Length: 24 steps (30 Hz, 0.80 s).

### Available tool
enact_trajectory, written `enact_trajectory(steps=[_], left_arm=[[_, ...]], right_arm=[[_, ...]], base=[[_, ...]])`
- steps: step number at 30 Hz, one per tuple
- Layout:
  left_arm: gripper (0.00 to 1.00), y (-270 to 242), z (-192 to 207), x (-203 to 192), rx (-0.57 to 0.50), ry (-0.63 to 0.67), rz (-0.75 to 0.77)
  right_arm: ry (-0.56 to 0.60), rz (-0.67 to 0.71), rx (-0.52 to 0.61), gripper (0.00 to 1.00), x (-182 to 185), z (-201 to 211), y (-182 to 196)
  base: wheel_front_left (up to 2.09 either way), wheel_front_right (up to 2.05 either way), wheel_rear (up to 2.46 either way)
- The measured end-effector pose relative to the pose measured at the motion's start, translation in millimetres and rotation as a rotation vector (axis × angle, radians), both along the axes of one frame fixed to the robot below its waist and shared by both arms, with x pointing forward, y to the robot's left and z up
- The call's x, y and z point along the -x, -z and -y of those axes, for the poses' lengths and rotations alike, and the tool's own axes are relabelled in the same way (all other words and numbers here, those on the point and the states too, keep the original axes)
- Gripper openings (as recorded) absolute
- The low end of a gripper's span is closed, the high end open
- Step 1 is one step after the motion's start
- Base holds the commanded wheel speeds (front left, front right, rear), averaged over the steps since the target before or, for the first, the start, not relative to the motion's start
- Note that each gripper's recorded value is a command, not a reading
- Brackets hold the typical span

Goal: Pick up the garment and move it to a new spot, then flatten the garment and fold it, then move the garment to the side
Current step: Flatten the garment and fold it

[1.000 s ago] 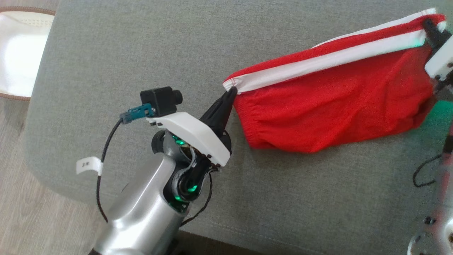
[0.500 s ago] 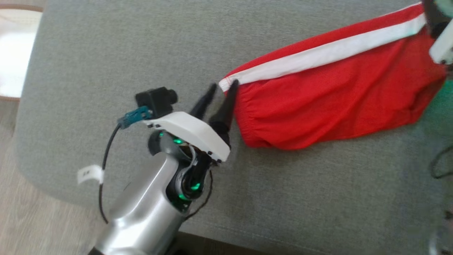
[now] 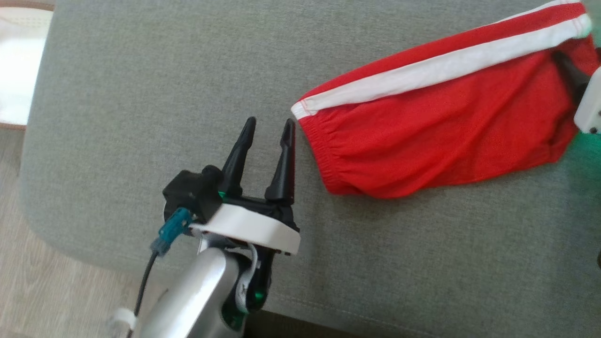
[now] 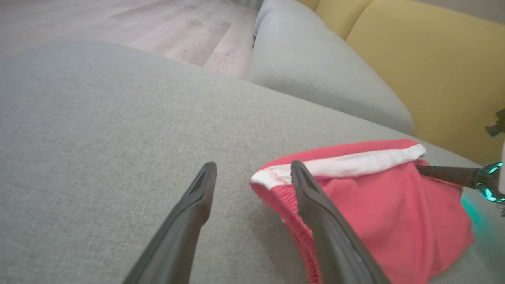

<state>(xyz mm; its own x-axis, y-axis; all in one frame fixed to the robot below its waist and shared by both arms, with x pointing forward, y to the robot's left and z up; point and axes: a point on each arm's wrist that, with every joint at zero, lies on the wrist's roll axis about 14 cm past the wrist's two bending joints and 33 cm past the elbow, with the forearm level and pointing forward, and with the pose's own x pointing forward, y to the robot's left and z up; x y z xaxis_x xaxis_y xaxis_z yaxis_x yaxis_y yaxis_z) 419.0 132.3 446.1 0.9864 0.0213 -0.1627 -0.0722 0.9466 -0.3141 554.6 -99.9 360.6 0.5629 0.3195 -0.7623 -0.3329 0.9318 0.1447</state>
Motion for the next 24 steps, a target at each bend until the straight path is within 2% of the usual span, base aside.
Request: enact_trajectory(steps=[2, 3, 4, 7, 10, 13, 20, 24], left_arm=[[1.00, -6, 2, 1, 0.001, 0.004, 0.025], [1.00, -7, 4, 3, 0.003, 0.011, 0.031], [1.00, -8, 3, 5, 0.004, 0.011, 0.037], [1.00, -9, -1, 12, 0.007, 0.008, 0.047], [1.00, -9, -4, 18, -0.002, 0.017, 0.058], [1.00, -10, -7, 25, -0.004, 0.018, 0.063], [1.00, -9, -1, 40, 0.010, 0.050, 0.059], [1.00, -11, 0, 40, 0.030, 0.048, 0.066]], right_arm=[[0.005, -0.013, -0.012, 1.00, -2, -4, 2], [0.006, -0.022, -0.017, 0.85, -2, -6, 2], [0.011, -0.026, -0.030, 0.00, -1, -8, 2], [0.042, -0.051, -0.122, 0.00, 5, -16, -3], [0.128, -0.074, -0.262, 0.00, 14, -18, -10], [0.233, -0.082, -0.350, 0.00, 26, 1, -19], [0.515, -0.015, -0.378, 0.00, 43, 95, -52], [0.559, 0.007, -0.369, 0.00, 45, 107, -61]], base=[[0.00, 0.00, 0.00], [0.00, 0.00, 0.00], [0.00, 0.00, 0.00], [0.00, 0.00, 0.00], [0.00, 0.00, 0.00], [0.00, 0.00, 0.00], [0.00, 0.00, 0.00], [0.00, 0.00, 0.00]])
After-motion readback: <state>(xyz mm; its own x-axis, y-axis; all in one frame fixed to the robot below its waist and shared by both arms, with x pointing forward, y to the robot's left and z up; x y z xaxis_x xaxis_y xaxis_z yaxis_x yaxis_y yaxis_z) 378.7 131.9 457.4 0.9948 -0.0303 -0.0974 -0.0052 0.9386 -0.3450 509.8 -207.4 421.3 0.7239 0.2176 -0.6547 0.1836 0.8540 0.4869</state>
